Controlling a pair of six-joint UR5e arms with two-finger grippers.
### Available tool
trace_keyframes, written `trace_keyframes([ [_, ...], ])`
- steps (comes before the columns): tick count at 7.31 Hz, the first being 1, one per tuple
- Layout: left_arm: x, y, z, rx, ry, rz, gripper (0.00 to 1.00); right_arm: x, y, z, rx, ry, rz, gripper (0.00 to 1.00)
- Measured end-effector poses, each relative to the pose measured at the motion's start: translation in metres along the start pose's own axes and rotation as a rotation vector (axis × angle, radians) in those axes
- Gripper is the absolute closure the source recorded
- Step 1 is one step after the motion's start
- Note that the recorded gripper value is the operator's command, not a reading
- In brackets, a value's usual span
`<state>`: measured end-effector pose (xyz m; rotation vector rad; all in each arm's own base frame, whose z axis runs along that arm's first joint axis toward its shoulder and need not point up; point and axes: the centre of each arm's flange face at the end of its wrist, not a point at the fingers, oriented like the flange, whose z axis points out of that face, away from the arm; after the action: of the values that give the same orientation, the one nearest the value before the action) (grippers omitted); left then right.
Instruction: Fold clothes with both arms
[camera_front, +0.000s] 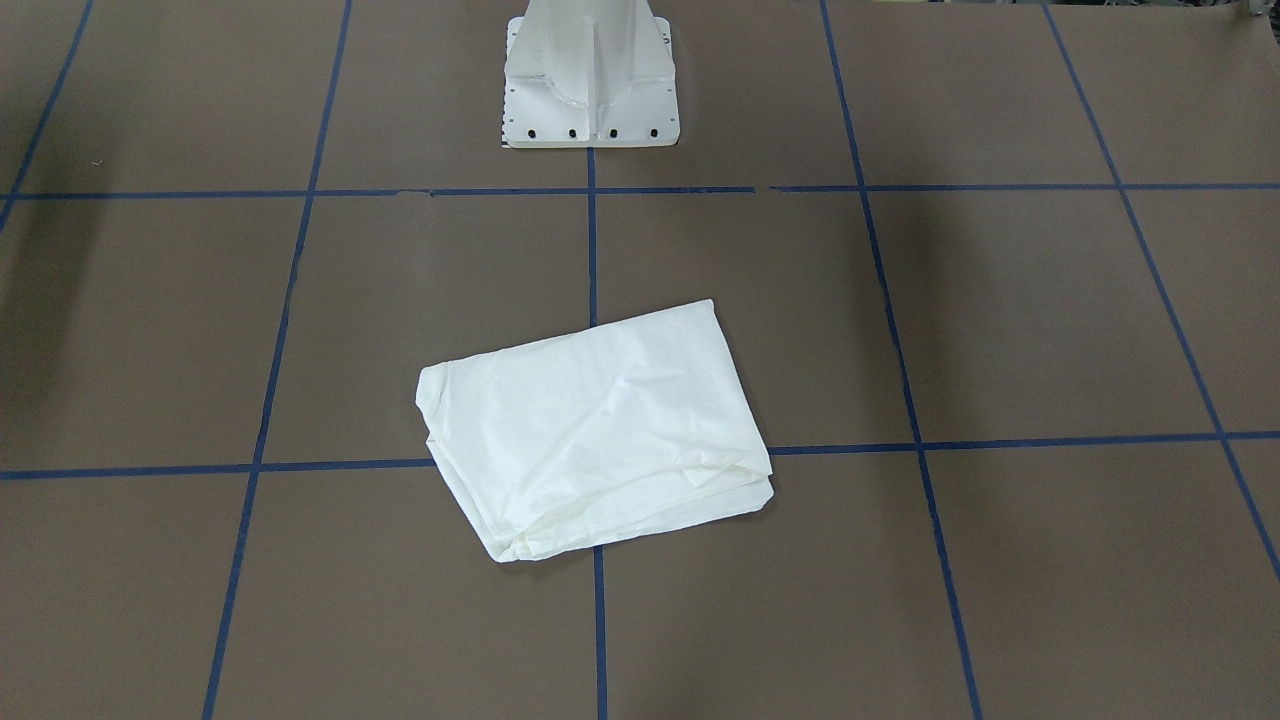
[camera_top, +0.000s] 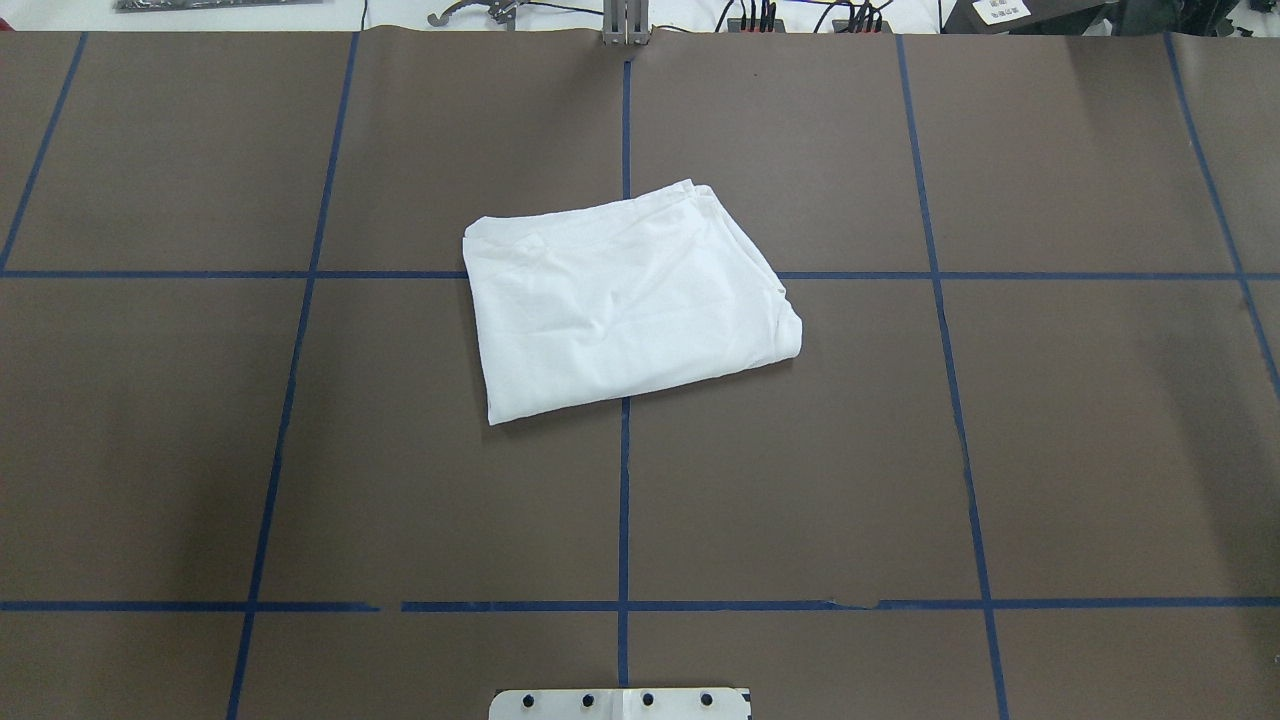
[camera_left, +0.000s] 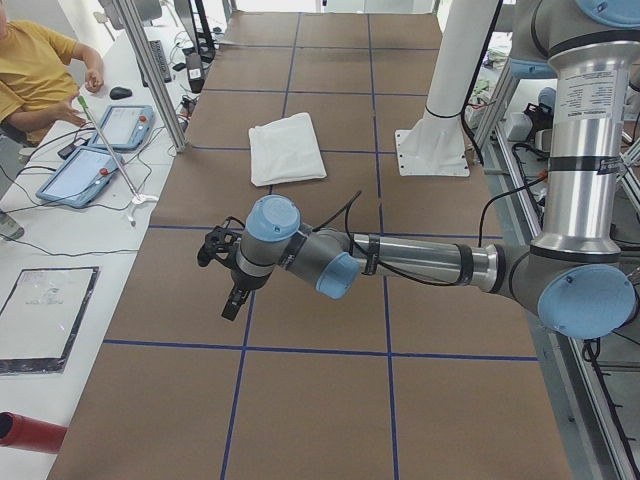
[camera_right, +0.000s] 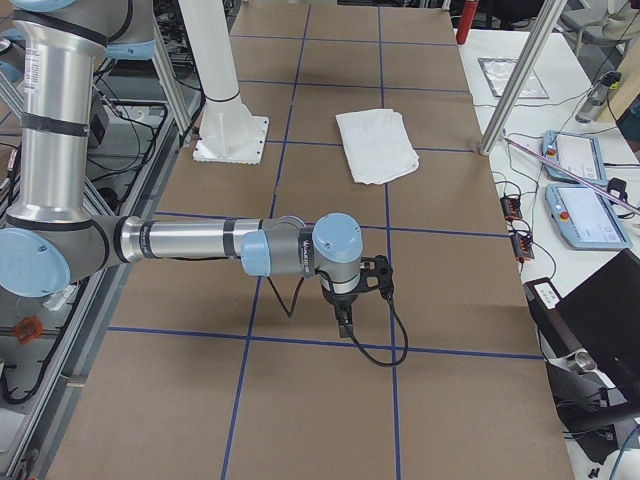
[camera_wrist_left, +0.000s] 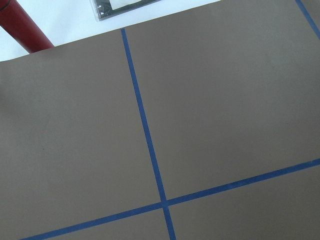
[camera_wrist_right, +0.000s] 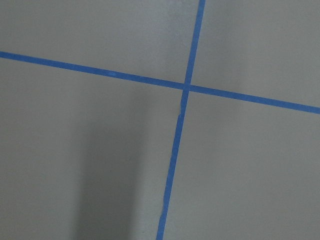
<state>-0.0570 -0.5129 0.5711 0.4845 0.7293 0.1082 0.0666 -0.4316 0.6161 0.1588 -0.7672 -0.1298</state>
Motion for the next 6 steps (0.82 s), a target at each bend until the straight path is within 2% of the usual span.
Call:
trace_keyframes([
  [6,0.0008,0.0003,-0.0014,0.021,0.004,0.014,0.0,0.001,0.0011,0.0016,0.01,-0.003,-0.003,0.0],
])
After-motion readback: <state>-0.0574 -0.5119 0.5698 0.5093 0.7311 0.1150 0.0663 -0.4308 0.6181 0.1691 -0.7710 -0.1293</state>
